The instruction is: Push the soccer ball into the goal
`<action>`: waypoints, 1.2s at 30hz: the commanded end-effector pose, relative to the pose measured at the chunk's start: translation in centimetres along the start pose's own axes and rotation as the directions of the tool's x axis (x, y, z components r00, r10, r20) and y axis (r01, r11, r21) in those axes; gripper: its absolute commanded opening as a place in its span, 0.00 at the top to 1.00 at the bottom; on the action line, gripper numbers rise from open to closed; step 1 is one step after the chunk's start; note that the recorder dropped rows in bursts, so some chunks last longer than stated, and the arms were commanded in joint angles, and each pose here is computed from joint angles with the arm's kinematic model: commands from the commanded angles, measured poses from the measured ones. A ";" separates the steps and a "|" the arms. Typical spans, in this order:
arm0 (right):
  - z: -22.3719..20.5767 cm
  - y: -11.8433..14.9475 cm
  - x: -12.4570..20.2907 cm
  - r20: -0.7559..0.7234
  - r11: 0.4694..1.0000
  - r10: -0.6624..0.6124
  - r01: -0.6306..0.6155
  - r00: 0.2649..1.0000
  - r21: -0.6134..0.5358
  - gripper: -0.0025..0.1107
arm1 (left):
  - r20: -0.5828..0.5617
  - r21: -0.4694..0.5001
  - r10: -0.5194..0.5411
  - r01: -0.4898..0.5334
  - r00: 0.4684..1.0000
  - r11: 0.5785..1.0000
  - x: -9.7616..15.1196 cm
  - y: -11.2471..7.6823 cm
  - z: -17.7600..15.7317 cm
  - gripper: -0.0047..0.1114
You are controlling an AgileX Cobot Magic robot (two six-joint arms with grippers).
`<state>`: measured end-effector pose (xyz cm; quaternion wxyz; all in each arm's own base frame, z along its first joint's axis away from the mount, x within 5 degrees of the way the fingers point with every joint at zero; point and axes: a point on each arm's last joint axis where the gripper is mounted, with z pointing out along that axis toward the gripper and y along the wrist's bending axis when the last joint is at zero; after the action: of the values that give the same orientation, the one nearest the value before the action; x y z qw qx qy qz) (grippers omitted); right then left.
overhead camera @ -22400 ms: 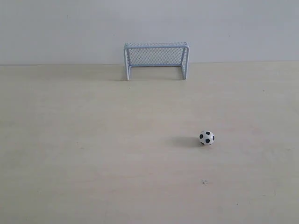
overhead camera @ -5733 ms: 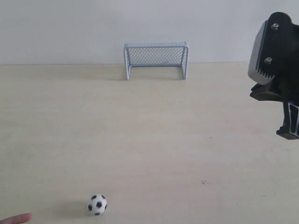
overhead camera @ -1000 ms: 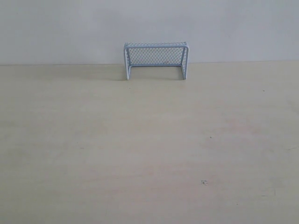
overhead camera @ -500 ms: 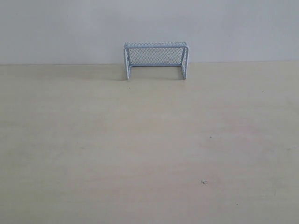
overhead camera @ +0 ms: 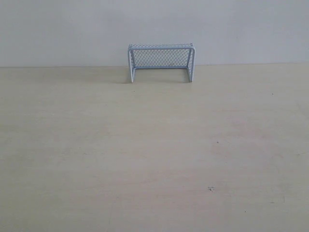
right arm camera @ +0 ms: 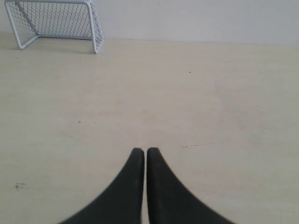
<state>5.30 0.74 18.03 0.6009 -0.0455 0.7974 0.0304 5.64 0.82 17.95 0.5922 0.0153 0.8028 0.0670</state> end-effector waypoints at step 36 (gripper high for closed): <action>-0.1 -0.6 -0.1 0.008 0.997 -0.029 0.029 1.000 0.066 0.98 | 0.003 0.008 -0.007 0.007 1.000 1.000 -0.2 0.0 0.0 0.91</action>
<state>5.33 0.22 18.01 0.6004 -0.0371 0.7988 0.0011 5.64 0.82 17.95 0.5922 0.0153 0.8028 0.0670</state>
